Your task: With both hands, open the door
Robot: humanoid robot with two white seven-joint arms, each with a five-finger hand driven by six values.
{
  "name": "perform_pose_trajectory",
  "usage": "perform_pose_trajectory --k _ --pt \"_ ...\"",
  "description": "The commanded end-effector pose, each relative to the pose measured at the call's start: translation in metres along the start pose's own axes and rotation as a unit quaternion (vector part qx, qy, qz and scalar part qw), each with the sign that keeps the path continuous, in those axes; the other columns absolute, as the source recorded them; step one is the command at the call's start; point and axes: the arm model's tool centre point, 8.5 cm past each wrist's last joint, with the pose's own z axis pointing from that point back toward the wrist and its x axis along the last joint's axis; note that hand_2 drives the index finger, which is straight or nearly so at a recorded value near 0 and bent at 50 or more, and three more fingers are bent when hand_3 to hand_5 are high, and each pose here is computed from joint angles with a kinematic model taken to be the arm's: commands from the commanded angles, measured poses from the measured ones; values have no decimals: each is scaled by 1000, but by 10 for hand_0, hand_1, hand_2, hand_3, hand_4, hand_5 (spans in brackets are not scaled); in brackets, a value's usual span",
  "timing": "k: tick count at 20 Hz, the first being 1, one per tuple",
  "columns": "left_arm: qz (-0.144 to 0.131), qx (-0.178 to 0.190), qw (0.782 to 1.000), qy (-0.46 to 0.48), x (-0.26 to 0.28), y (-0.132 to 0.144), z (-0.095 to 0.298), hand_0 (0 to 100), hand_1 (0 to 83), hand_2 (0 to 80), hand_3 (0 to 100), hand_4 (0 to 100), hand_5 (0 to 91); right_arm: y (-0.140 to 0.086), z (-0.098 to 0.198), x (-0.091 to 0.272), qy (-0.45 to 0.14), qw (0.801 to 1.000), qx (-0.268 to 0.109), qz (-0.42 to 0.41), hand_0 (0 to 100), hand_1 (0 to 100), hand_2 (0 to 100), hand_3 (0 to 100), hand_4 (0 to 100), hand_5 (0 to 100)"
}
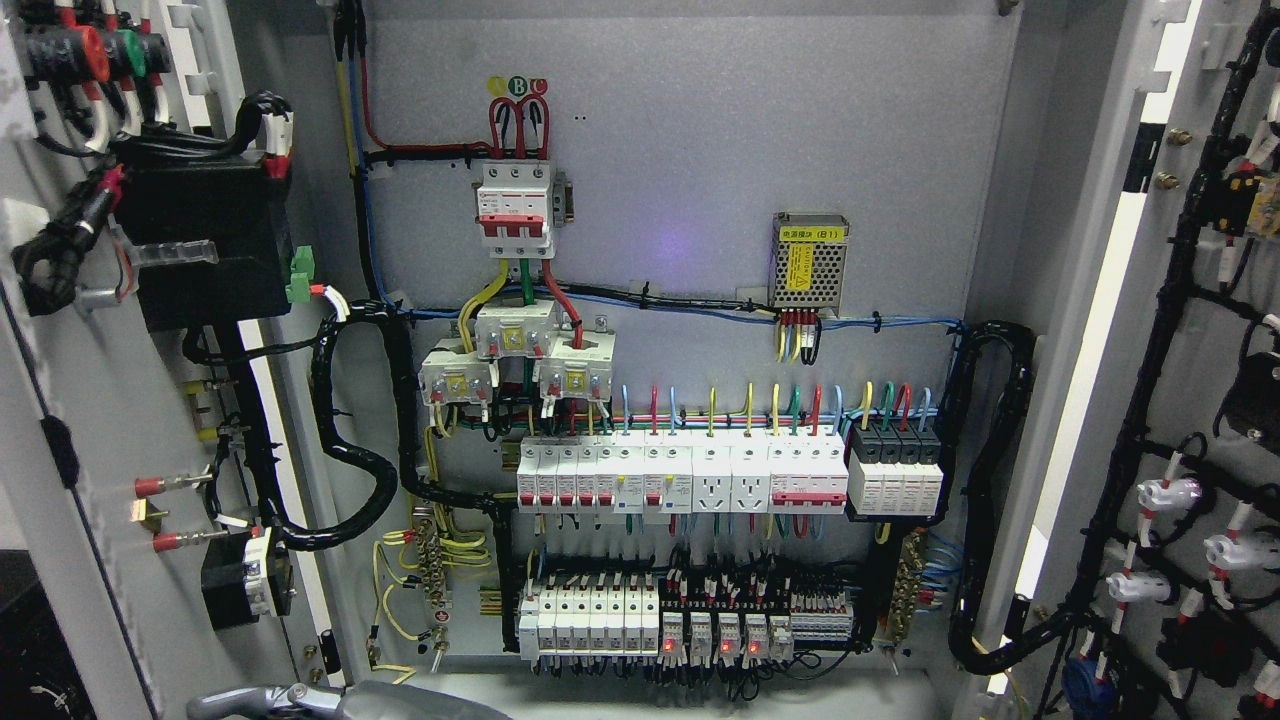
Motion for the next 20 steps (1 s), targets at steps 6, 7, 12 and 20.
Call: perform_pose_trajectory --k 6,7,12,20 --pt "-2 -3 1000 -12 9 -1 -1 0 0 0 0 0 0 14 -19 -7 13 1000 25 1 0 0 0 0 0 0" --pt "-2 -3 1000 -12 9 -1 -1 0 0 0 0 0 0 16 -21 -8 15 1000 26 2 0 0 0 0 0 0" --pt "-2 -2 1000 -12 8 0 -1 0 0 0 0 0 0 17 -23 -12 26 999 24 11 0 0 0 0 0 0" --pt "-2 -2 1000 -13 9 -1 -1 0 0 0 0 0 0 21 -26 -14 31 999 24 14 0 0 0 0 0 0"
